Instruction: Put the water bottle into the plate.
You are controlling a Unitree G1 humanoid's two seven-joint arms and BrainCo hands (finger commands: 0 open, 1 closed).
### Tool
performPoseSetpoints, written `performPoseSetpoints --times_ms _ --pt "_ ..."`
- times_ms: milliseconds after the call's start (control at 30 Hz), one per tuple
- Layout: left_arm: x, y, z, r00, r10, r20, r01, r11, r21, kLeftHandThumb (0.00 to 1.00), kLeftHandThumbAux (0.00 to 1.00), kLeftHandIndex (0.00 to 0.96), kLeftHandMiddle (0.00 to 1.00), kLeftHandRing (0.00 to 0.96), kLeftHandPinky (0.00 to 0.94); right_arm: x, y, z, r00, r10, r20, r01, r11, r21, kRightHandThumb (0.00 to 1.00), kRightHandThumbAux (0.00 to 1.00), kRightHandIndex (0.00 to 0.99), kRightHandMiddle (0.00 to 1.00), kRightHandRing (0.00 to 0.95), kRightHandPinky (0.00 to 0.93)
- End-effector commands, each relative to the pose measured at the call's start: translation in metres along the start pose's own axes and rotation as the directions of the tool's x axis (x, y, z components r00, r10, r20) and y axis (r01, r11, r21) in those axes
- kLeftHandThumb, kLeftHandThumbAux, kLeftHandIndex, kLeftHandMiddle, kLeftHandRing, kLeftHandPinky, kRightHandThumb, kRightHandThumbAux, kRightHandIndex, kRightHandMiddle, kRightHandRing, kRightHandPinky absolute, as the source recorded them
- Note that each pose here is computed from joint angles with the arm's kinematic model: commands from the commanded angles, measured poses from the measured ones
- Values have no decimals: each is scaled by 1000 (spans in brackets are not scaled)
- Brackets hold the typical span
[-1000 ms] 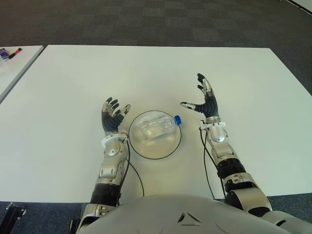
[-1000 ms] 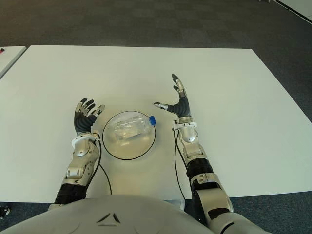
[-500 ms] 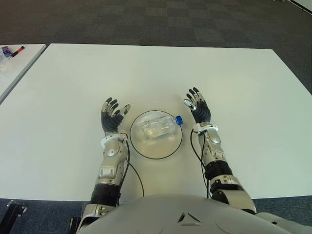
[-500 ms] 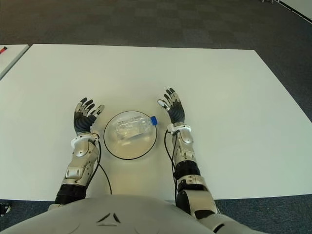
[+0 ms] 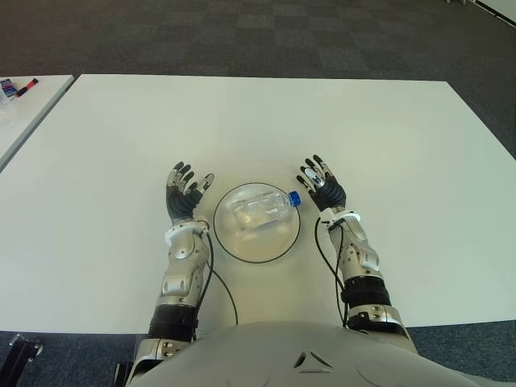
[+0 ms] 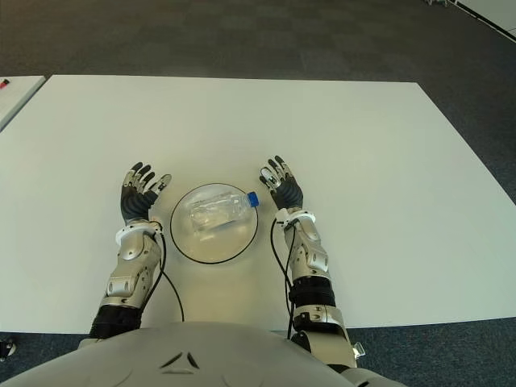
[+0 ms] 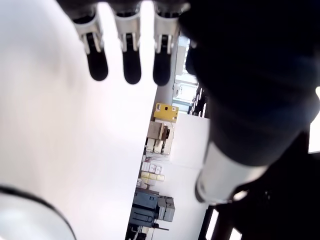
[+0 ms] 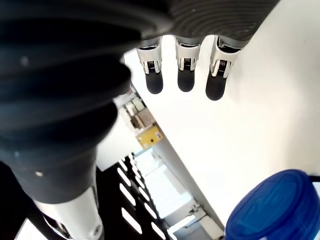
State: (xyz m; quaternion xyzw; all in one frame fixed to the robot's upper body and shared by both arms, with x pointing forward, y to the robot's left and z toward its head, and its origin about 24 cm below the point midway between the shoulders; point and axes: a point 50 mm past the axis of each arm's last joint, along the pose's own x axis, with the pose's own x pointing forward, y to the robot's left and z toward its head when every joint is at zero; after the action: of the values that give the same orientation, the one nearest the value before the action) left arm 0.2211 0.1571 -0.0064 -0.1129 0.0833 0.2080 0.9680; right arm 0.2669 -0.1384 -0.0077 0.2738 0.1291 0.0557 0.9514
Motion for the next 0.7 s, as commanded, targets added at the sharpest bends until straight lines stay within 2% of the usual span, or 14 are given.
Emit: performPoseSetpoints --times_ms 33,400,700 --pt "-9 -16 -8 998 -13 -58 7 996 -93 37 920 155 171 161 189 -4 4 -7 999 -2 -38 4 999 50 0 868 45 68 41 78" --pt "-9 -16 -7 998 -6 -69 -3 992 -124 40 953 140 160 147 179 -8 12 -11 997 -36 -71 42 996 83 0 933 64 94 78 120" --pt "-9 -16 -7 997 5 -73 -15 992 -127 46 993 131 174 165 203 -11 16 -13 994 -84 -68 88 994 62 0 959 74 103 93 131"
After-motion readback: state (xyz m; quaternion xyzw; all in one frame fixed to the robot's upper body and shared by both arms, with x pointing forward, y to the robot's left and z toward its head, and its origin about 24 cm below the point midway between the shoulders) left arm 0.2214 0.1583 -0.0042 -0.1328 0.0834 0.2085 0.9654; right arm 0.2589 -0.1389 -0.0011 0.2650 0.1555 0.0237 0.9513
